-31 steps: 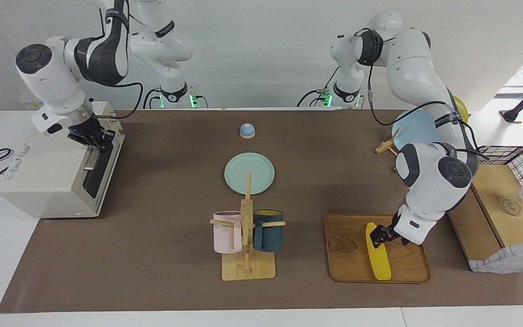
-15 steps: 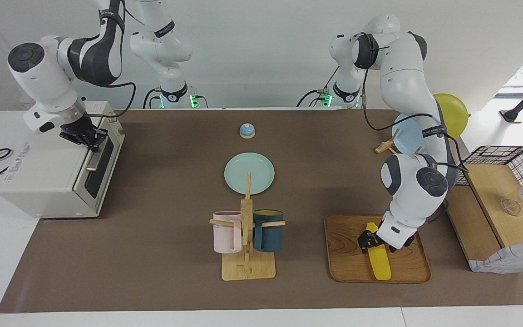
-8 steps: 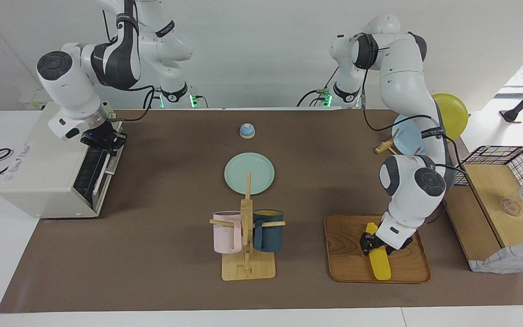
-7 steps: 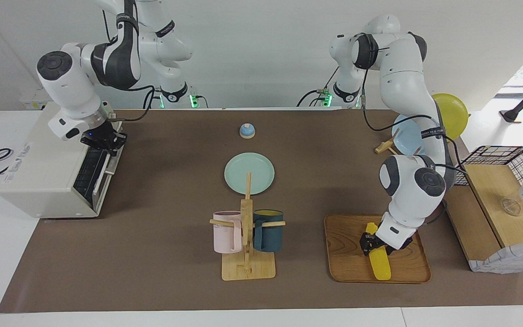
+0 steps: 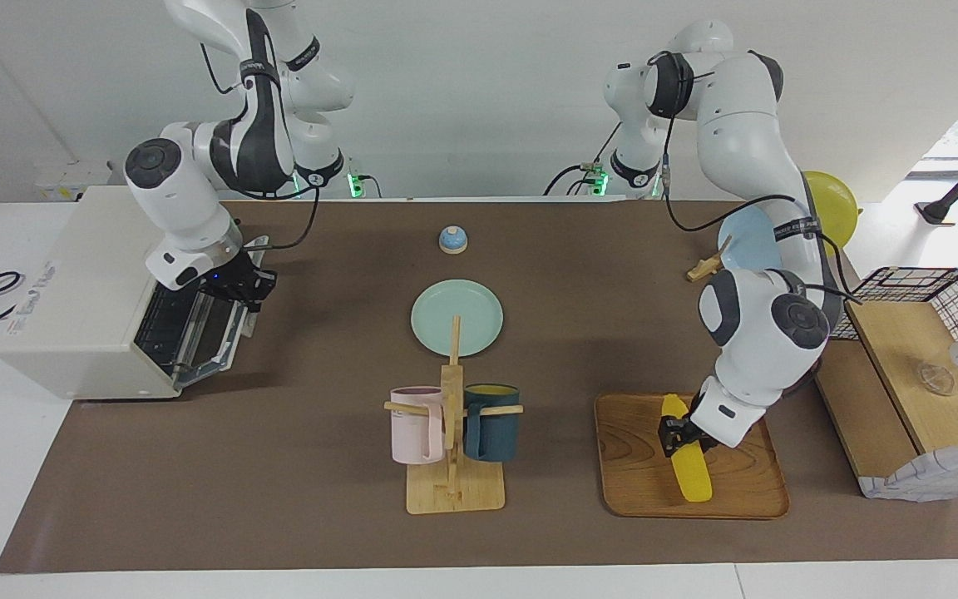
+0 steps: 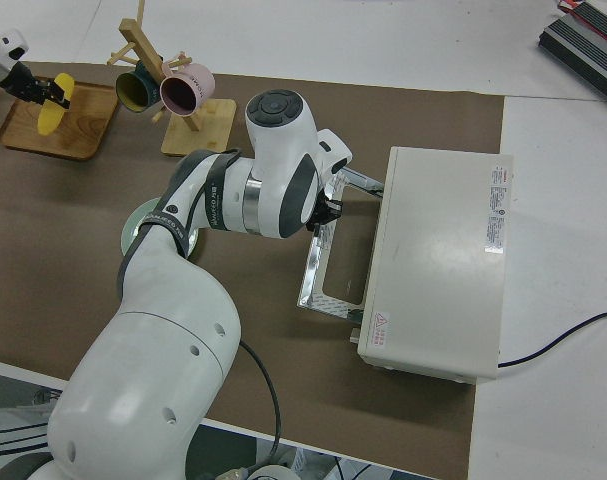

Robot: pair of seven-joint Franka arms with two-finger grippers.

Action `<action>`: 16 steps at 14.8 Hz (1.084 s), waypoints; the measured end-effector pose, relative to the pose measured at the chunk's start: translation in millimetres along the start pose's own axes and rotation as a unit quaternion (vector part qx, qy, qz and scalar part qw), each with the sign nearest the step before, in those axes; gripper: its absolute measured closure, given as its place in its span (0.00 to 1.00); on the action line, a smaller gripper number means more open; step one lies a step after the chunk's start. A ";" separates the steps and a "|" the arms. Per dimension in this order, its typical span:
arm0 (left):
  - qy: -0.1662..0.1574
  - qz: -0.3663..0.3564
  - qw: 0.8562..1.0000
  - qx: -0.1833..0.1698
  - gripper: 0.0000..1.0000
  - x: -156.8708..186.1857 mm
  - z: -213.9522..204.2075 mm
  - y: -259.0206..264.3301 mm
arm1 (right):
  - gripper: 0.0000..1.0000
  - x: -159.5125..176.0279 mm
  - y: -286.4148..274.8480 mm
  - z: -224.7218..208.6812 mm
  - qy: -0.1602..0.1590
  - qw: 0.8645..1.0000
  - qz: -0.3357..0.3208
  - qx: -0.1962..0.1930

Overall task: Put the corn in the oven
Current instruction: 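Lift the corn with the left gripper while the right gripper opens the oven, then carry the corn with the left gripper down onto the green plate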

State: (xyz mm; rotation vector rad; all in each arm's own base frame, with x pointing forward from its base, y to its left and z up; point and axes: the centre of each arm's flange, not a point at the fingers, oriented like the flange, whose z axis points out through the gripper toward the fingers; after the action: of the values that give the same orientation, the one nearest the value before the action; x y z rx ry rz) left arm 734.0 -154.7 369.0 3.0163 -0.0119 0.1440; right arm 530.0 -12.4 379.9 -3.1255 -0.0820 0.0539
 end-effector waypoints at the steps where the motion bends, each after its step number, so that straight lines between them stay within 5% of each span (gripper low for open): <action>1: -0.007 -0.008 1.000 -0.002 0.44 -9.6 -25.4 15.9 | 0.99 0.5 -4.8 9.8 0.001 1.000 -0.002 0.000; 7: -0.050 -0.035 0.998 -0.003 0.44 -145.4 -98.4 139.1 | 0.99 -3.5 -13.1 37.7 0.019 1.000 -0.007 -0.001; 10: -0.054 -0.039 0.998 -0.005 0.44 -197.7 -90.9 201.6 | 0.99 -3.3 -15.3 48.1 0.020 1.000 -0.009 -0.001; 16: -0.003 -0.026 0.998 -0.049 0.44 -284.2 -32.4 287.9 | 0.99 -2.3 -16.2 54.4 0.017 1.000 -0.010 -0.001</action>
State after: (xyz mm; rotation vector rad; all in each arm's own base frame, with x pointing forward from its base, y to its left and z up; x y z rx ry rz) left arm 444.1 -436.0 408.7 2.9154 0.0575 0.1263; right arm 525.0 4.4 325.9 -3.1263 -0.1123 0.0013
